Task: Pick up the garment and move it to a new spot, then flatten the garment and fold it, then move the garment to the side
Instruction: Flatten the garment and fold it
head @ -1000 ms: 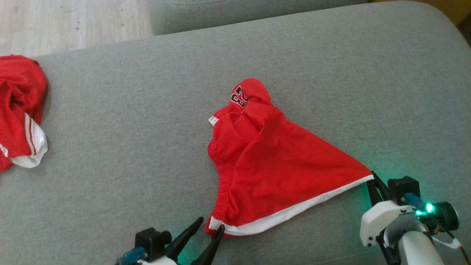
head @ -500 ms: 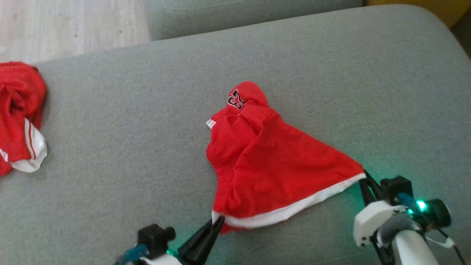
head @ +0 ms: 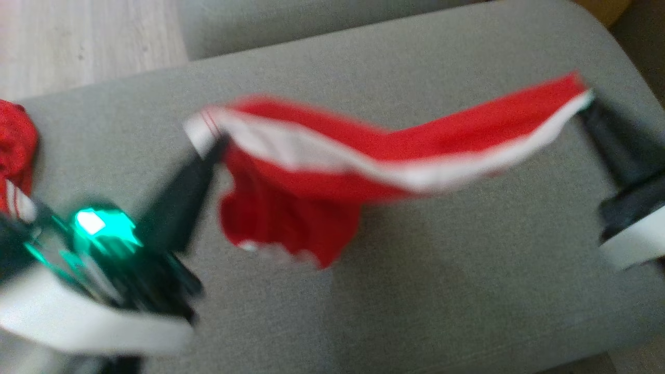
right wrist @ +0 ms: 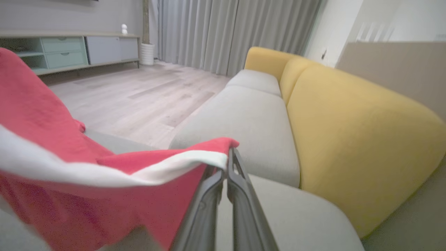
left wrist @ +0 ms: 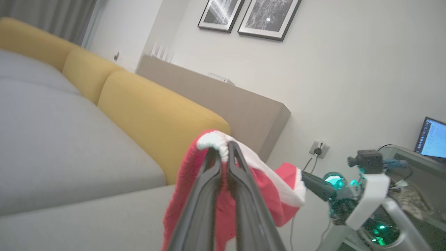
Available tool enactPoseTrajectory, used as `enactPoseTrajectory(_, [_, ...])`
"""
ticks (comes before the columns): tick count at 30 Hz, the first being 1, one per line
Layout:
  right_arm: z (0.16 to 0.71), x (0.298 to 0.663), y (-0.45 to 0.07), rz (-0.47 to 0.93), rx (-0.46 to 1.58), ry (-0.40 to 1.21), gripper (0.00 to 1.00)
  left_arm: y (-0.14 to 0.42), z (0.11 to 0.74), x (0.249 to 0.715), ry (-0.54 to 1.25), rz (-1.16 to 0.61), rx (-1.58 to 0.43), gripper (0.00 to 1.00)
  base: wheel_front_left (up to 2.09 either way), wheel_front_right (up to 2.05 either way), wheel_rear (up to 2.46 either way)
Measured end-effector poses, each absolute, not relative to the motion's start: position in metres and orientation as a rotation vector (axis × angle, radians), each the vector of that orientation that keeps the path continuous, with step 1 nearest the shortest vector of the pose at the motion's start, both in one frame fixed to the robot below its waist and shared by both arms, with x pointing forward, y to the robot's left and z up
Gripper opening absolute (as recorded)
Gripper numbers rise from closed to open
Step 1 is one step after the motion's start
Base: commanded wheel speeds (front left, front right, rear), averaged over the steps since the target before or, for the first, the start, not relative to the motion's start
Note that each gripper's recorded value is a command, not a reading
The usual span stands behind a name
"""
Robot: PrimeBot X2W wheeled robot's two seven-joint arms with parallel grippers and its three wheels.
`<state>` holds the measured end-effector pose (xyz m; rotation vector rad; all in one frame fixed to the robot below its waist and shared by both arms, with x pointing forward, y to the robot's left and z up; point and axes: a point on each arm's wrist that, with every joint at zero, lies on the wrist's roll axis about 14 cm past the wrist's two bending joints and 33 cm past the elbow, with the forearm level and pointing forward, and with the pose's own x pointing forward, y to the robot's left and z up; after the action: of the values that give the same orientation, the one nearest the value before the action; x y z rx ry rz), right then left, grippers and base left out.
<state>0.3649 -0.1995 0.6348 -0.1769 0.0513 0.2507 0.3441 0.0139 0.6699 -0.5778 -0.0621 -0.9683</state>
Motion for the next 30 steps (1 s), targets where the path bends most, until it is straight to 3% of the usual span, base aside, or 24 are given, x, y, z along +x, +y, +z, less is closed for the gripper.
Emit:
enactPoseTrajectory(5, [0.692,0.408,-0.210,0.258,-0.194,-0.030,0.00,0.015,0.713,0.397,-0.116,-1.007,-0.527,0.00,0.00,0.00,0.00])
enactPoseTrajectory(9, [0.712,0.471,-0.214,0.226,-0.176,-0.052,0.00,0.017,0.717,0.469,-0.103,-0.949,-0.479,0.00,0.00,0.00,0.00])
enactPoseTrajectory(16, [0.695,0.609,-0.183,0.162,-0.155,-0.068,0.00,0.030,0.705,0.609,-0.216,-0.750,-0.399,0.00,0.00,0.00,0.00])
enactPoseTrajectory(20, [0.683,0.662,-0.163,0.152,-0.187,-0.160,0.00,0.045,0.685,0.667,-0.295,-0.636,-0.397,0.00,0.00,0.00,0.00])
enactPoseTrajectory(26, [0.626,0.692,-0.147,0.181,-0.260,-0.167,0.00,0.055,0.619,0.701,-0.258,-0.568,-0.402,0.00,0.00,0.00,0.00])
enactPoseTrajectory(30, [0.546,0.668,-0.147,0.228,-0.279,-0.031,0.00,0.046,0.541,0.675,-0.104,-0.583,-0.379,0.00,0.00,0.00,0.00])
